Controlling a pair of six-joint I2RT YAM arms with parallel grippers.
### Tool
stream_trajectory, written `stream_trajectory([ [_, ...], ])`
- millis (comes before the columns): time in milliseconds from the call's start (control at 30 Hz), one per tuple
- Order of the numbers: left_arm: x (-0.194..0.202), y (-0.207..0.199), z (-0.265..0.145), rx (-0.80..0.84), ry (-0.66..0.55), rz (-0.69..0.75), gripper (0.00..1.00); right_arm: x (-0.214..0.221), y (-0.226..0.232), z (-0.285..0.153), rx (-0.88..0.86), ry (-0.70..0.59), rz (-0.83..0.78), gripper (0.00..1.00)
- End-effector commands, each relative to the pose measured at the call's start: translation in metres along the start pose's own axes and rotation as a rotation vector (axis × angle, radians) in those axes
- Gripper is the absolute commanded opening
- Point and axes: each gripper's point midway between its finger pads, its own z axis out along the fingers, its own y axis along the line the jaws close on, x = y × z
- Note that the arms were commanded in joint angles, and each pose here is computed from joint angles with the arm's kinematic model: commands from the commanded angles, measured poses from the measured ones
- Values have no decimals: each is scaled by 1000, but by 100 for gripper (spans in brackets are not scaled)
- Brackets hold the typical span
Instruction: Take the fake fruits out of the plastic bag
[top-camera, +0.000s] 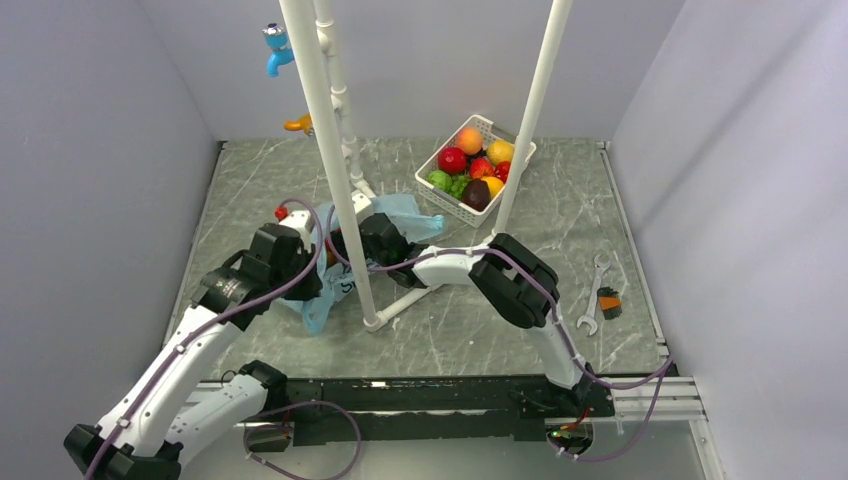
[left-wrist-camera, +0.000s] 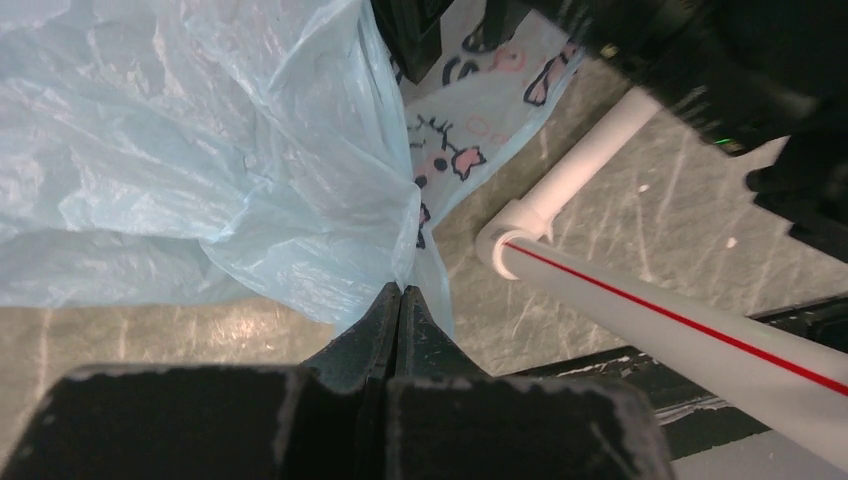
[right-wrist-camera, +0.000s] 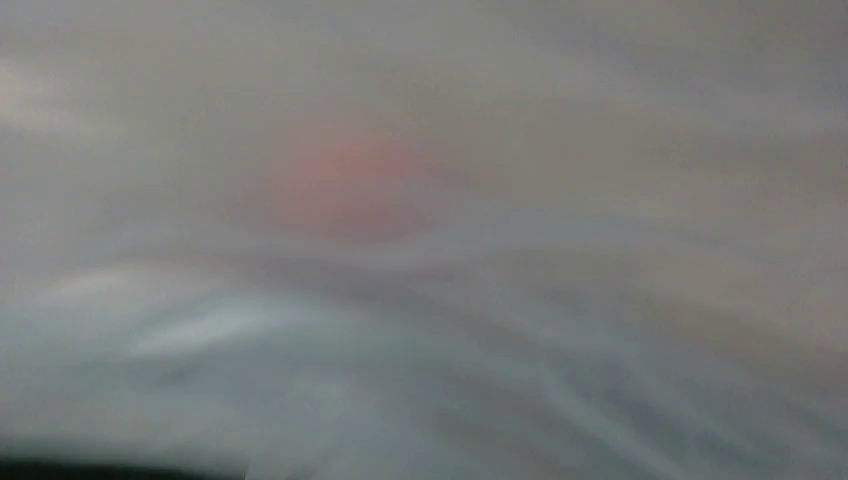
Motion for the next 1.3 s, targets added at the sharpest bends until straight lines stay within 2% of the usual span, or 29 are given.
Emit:
stream_trajectory([
  [0, -54, -26, -39, 108, -146, 132, 0, -44, -58, -42, 374, -27, 158, 99],
  [133, -62, -33, -75, 157, -153, 220, 0, -26, -98, -95, 670, 69, 298, 99],
  [200, -59, -29, -87, 147, -156, 229, 0, -13, -110, -126, 757, 107, 357, 99],
  [333, -48, -10, -92, 73, -167, 195, 0, -10, -120, -182, 804, 87, 423, 99],
  [467, -43, -7, -83, 59, -178, 135, 0, -23, -106, -203, 644, 52, 399, 99],
  [533, -42, -8, -76, 59, -159, 121, 0, -31, -89, -205, 517, 50, 397, 98],
  [667, -37, -4, -63, 29, -130, 92, 0, -55, -13, -185, 19, -18, 314, 97],
  [767, -31, -5, -49, 36, -114, 88, 0, -62, 13, -169, -125, -42, 283, 95],
  [967, -22, -14, -26, 89, -85, 88, 0, -72, 32, -129, -222, -94, 223, 92],
  [1100, -22, -20, -22, 123, -86, 100, 0, -60, 18, -97, -122, -94, 188, 91],
  [1267, -26, -30, -22, 180, -117, 111, 0, -59, 2, -78, -40, -144, 100, 93],
])
